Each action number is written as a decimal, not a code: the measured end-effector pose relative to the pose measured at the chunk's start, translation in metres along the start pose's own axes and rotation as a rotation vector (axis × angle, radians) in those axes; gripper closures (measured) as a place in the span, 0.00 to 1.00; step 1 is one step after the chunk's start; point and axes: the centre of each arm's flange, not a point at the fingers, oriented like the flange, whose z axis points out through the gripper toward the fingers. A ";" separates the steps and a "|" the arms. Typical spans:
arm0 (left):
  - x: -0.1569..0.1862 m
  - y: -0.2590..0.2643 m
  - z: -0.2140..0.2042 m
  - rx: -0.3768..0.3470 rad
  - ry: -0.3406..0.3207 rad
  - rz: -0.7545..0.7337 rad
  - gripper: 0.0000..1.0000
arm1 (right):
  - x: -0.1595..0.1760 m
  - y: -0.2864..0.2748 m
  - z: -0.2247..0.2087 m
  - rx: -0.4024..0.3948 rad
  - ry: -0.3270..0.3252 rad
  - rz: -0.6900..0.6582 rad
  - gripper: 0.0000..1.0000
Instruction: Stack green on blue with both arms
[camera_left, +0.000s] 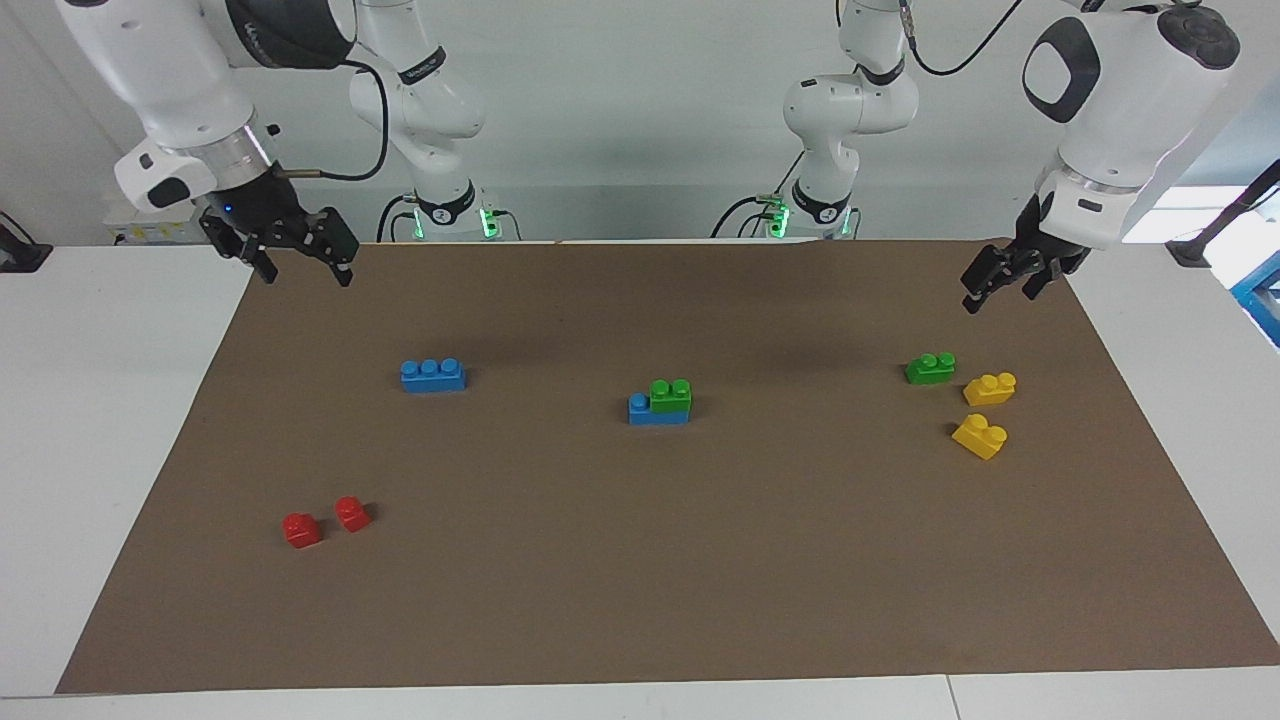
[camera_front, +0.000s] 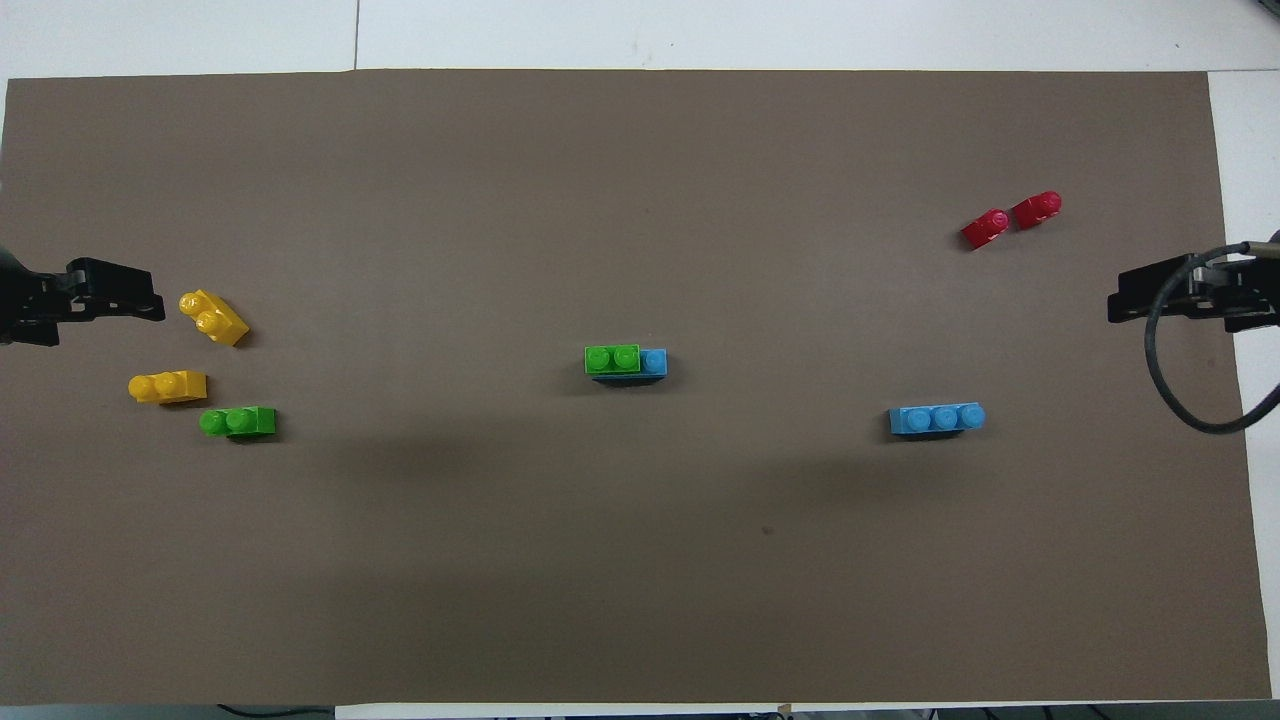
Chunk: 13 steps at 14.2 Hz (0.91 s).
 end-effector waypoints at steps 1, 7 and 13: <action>-0.001 0.000 -0.008 0.001 -0.007 0.021 0.00 | -0.007 -0.006 -0.006 -0.004 -0.003 -0.014 0.00; -0.010 -0.001 -0.017 0.020 -0.070 0.145 0.00 | -0.009 -0.007 -0.004 -0.006 -0.019 -0.028 0.00; -0.009 -0.001 -0.034 0.038 -0.044 0.155 0.00 | -0.008 -0.003 -0.005 -0.005 -0.015 -0.023 0.00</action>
